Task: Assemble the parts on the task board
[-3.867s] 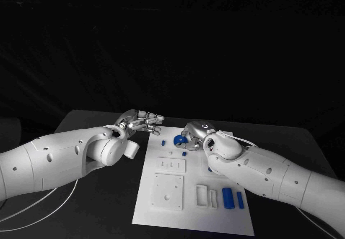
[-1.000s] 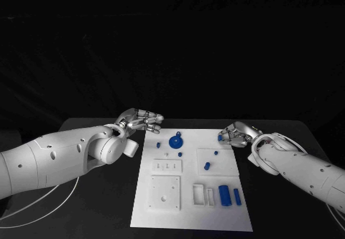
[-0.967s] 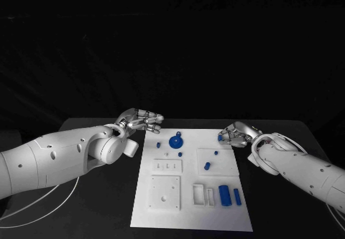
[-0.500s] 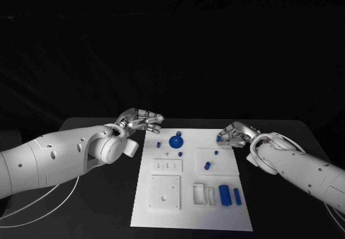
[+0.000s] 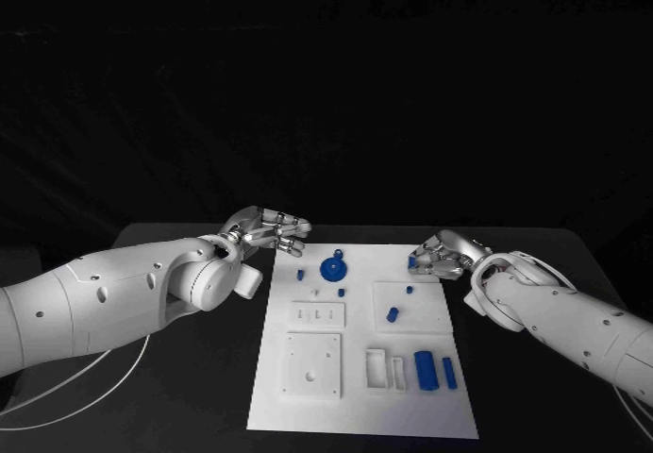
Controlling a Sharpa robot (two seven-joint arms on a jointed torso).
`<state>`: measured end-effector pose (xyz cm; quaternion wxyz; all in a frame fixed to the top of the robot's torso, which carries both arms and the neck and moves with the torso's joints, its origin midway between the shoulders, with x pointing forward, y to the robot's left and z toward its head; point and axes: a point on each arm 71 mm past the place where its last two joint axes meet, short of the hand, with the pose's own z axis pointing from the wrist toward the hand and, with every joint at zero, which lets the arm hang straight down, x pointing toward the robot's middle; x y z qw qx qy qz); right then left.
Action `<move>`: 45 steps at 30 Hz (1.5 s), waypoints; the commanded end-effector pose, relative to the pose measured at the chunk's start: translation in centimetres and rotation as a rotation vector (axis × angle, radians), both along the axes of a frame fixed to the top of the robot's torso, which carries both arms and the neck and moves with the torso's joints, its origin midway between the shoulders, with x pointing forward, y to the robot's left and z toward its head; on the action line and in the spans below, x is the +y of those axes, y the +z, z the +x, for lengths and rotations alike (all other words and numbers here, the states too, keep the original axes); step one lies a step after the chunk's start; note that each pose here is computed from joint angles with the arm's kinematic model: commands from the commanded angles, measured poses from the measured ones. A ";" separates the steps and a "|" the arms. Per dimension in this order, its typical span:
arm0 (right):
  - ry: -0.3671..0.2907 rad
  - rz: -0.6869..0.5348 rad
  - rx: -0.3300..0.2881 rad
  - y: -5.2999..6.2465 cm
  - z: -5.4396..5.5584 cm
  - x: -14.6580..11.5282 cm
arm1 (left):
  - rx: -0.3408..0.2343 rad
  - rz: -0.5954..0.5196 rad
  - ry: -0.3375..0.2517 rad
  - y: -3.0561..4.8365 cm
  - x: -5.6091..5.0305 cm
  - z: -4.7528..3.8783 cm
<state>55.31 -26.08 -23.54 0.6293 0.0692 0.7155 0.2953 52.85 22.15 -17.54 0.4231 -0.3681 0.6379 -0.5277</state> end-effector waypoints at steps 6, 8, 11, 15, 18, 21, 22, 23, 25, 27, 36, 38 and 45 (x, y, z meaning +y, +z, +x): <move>0.000 0.009 -0.019 1.8 -0.3 1.4 | 0.002 0.153 -0.044 1.58 -1.2 0.79; 0.013 0.002 -0.021 2.5 -0.4 2.2 | 0.013 0.193 -0.065 2.24 -1.8 1.36; 0.028 -0.006 -0.022 3.2 -0.5 3.1 | 0.030 0.241 -0.093 2.83 -2.5 1.96; 0.053 -0.020 -0.018 4.0 -0.7 4.6 | 0.047 0.308 -0.135 3.49 -3.7 2.72; 0.066 -0.029 -0.015 4.4 -0.8 5.6 | 0.068 0.343 -0.160 3.64 -4.5 3.13; 0.078 -0.035 -0.013 4.8 -0.8 6.5 | 0.104 0.388 -0.190 3.52 -5.4 3.42; 0.081 -0.037 -0.013 4.9 -0.8 6.9 | 0.118 0.404 -0.199 3.44 -5.8 3.49; 0.084 -0.039 -0.013 5.0 -0.8 7.1 | 0.129 0.418 -0.207 3.36 -6.0 3.52; 0.089 -0.043 -0.014 5.1 -0.9 7.8 | 0.155 0.452 -0.227 3.16 -6.6 3.56; 0.096 -0.047 -0.015 5.3 -0.9 8.7 | 0.180 0.494 -0.244 2.92 -7.2 3.59; 0.128 -0.053 0.005 5.6 -1.0 10.9 | 0.203 0.594 -0.234 2.52 -8.7 3.85; 0.138 -0.055 0.010 5.6 -1.1 11.3 | 0.202 0.611 -0.230 2.49 -8.9 3.86; 0.159 -0.059 0.017 5.7 -1.3 12.3 | 0.194 0.651 -0.217 2.41 -9.4 3.91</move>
